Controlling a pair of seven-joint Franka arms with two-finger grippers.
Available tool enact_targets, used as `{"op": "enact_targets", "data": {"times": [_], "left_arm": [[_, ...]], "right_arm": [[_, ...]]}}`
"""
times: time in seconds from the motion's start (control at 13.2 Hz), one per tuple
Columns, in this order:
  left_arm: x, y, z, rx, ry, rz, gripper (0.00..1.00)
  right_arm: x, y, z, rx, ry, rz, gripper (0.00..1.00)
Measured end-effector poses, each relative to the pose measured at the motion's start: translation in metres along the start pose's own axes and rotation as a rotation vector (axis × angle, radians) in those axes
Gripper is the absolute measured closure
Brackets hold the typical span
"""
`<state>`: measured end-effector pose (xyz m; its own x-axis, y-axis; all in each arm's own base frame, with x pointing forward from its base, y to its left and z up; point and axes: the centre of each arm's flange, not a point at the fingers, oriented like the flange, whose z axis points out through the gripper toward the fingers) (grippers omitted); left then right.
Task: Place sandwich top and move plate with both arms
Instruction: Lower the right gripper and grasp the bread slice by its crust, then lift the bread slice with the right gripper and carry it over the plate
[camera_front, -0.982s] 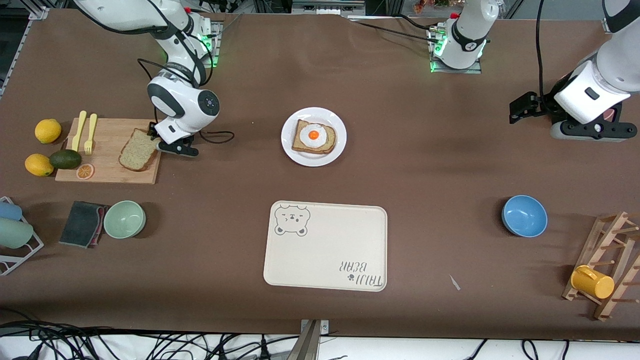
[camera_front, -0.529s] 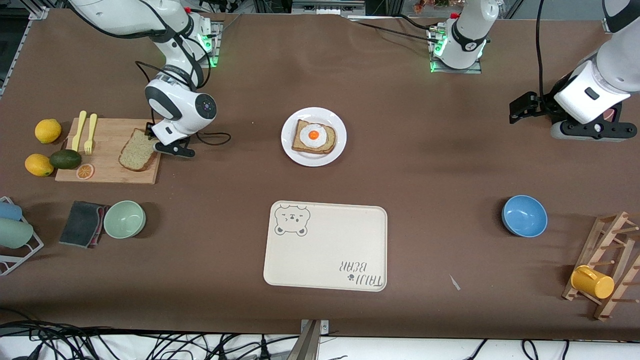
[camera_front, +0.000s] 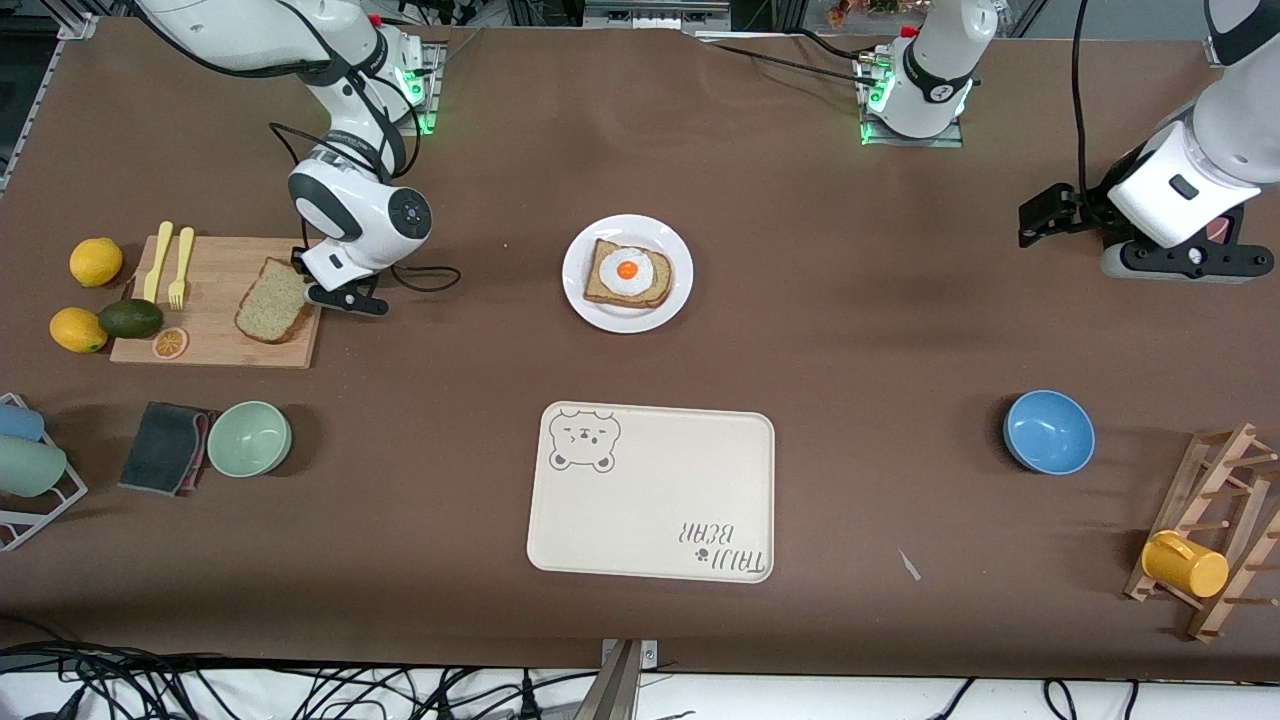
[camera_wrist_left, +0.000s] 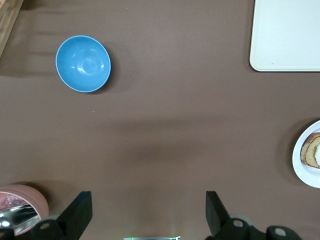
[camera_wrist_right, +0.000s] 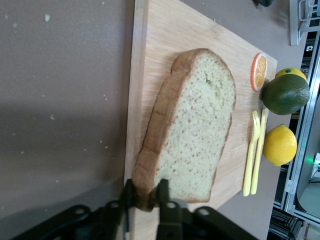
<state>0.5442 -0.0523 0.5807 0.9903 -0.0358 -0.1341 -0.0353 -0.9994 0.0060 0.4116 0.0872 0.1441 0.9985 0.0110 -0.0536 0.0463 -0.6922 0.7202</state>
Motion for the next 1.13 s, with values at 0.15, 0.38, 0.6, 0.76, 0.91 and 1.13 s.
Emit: {"op": "enact_targets", "data": {"times": [0.15,0.38,0.6,0.76,0.91,1.13], "left_arm": [[0.0,0.0,0.0,0.0,0.0,0.0,0.0],[0.0,0.0,0.0,0.0,0.0,0.0,0.0],[0.0,0.0,0.0,0.0,0.0,0.0,0.0],[0.0,0.0,0.0,0.0,0.0,0.0,0.0],[0.0,0.0,0.0,0.0,0.0,0.0,0.0],[0.0,0.0,0.0,0.0,0.0,0.0,0.0]], "right_arm": [[0.004,0.003,-0.003,-0.001,0.006,0.01,0.89],[0.016,0.009,-0.024,0.007,0.053,0.031,0.89],[0.013,0.004,-0.076,0.02,0.049,0.043,0.9],[0.021,0.004,-0.13,0.051,-0.009,0.065,0.91],[0.035,0.009,-0.192,0.098,-0.083,0.097,0.91],[0.042,0.005,-0.292,0.121,-0.192,0.093,0.91]]}}
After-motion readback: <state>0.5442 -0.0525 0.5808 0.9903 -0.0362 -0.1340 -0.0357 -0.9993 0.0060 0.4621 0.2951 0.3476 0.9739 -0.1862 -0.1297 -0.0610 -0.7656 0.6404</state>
